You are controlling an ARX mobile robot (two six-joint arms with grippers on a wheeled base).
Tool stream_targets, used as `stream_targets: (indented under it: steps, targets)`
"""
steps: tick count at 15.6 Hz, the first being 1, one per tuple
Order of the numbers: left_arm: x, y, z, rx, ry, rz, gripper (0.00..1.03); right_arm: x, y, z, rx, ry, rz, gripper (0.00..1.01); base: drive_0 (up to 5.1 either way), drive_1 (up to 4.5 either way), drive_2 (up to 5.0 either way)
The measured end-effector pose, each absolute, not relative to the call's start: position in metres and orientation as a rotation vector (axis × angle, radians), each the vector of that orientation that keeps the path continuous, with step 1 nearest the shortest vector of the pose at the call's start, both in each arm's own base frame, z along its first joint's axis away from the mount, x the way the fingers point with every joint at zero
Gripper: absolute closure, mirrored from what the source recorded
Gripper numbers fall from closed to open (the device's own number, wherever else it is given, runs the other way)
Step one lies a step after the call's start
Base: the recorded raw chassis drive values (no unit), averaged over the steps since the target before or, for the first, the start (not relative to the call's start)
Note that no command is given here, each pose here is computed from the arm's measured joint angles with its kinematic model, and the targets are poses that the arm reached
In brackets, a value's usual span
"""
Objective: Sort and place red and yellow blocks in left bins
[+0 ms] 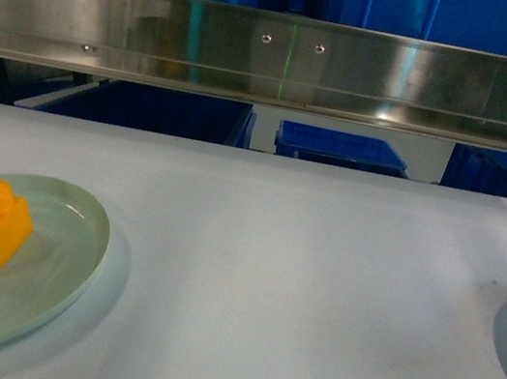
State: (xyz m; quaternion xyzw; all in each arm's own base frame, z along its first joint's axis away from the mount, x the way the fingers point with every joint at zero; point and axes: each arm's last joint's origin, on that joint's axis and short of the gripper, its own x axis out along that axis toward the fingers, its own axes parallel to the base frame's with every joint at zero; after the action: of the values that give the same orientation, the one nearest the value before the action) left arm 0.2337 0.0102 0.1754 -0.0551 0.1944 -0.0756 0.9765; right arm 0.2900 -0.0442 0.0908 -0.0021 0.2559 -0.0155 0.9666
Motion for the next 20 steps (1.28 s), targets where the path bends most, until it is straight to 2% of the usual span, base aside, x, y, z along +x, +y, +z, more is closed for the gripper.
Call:
stream_targets:
  steps: [2, 3, 9, 12, 14, 16, 20]
  targets:
    - [0.232, 0.010, 0.174, -0.112, 0.398, -0.152, 0.05, 0.291, -0.043, 0.092, -0.008, 0.501, -0.025, 0.72, 0.0, 0.00, 0.0]
    - [0.232, 0.010, 0.173, -0.111, 0.398, -0.152, 0.05, 0.290, -0.042, 0.093, -0.009, 0.485, -0.025, 0.73, 0.0, 0.00, 0.0]
    - [0.228, 0.014, 0.171, -0.117, 0.404, -0.149, 0.05, 0.279, -0.039, 0.103, -0.002, 0.431, -0.024, 0.73, 0.0, 0.00, 0.0]
    - [0.227, 0.017, 0.171, -0.122, 0.404, -0.143, 0.05, 0.262, -0.033, 0.130, 0.003, 0.365, 0.003, 0.73, 0.0, 0.00, 0.0]
    - [0.227, 0.018, 0.171, -0.125, 0.403, -0.145, 0.05, 0.243, -0.033, 0.154, 0.029, 0.305, 0.015, 0.73, 0.0, 0.00, 0.0]
    - [0.225, 0.019, 0.171, -0.127, 0.398, -0.144, 0.05, 0.213, -0.037, 0.187, 0.063, 0.209, -0.009, 0.73, 0.0, 0.00, 0.0]
    - [0.222, 0.015, 0.171, -0.125, 0.395, -0.156, 0.05, 0.187, -0.018, 0.208, 0.055, 0.123, 0.050, 0.73, 0.0, 0.00, 0.0]
